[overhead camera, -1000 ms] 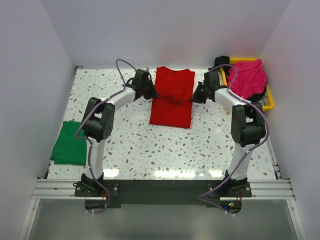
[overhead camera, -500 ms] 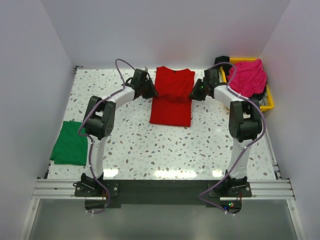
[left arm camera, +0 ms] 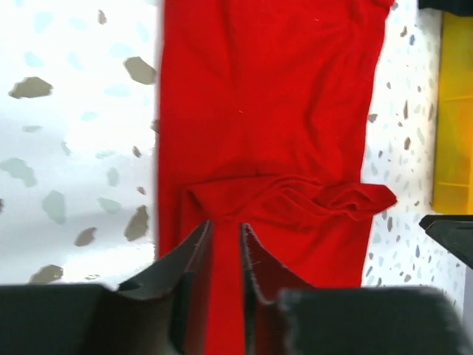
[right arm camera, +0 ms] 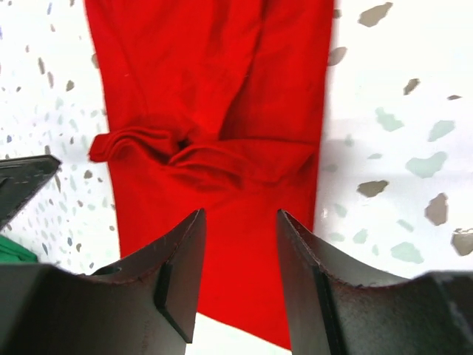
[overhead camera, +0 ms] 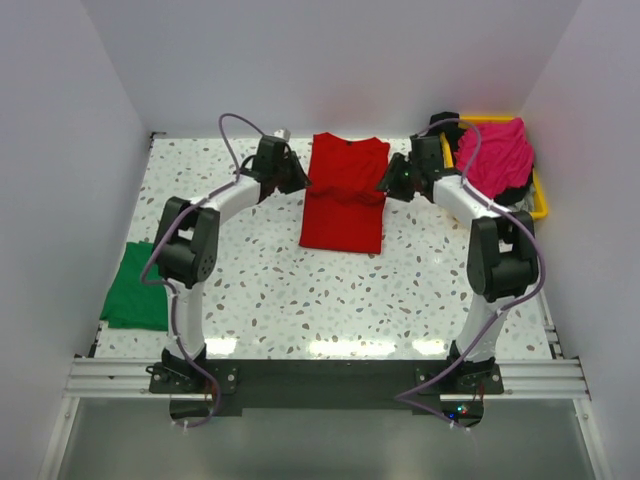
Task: Fold and stack the t-shirts
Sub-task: Fold the tshirt
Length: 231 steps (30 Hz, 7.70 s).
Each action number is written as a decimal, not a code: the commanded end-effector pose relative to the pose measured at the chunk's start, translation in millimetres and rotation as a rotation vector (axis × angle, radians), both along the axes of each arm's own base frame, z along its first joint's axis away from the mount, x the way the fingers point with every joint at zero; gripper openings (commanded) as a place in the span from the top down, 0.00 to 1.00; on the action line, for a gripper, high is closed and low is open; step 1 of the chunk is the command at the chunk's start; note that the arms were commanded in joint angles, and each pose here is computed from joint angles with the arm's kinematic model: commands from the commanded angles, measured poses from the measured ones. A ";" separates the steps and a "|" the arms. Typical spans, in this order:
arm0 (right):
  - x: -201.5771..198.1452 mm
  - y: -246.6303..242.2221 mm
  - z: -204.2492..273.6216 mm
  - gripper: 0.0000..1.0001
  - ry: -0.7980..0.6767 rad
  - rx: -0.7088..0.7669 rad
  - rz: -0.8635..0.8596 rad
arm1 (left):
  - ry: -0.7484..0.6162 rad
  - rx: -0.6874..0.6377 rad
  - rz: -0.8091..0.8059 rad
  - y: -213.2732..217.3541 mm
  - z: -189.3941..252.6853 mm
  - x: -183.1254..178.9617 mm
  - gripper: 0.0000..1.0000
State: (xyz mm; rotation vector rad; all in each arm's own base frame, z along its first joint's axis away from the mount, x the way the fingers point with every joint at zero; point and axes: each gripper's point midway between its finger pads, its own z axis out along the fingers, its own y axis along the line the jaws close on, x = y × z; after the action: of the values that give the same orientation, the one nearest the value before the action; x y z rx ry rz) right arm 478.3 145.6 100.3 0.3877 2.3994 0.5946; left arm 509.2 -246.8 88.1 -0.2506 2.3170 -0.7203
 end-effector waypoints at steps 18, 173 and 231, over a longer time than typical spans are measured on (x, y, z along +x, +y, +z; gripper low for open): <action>10.6 73.6 -38.2 0.70 -0.013 -0.109 0.161 | -0.080 0.016 -0.199 -82.9 -15.6 -7.9 0.92; -106.9 136.2 -93.8 0.65 0.110 -0.264 0.320 | 0.104 0.005 0.053 56.4 -31.1 -220.3 0.91; -297.2 41.6 -68.8 0.58 0.300 0.140 0.251 | 0.186 -0.112 -0.227 47.3 -58.9 -312.1 0.62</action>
State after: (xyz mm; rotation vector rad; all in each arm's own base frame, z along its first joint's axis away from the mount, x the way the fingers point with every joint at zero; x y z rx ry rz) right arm 174.8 181.3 23.6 0.2387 2.7762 0.8260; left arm 193.5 -195.2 27.1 -0.1171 2.5380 -0.9566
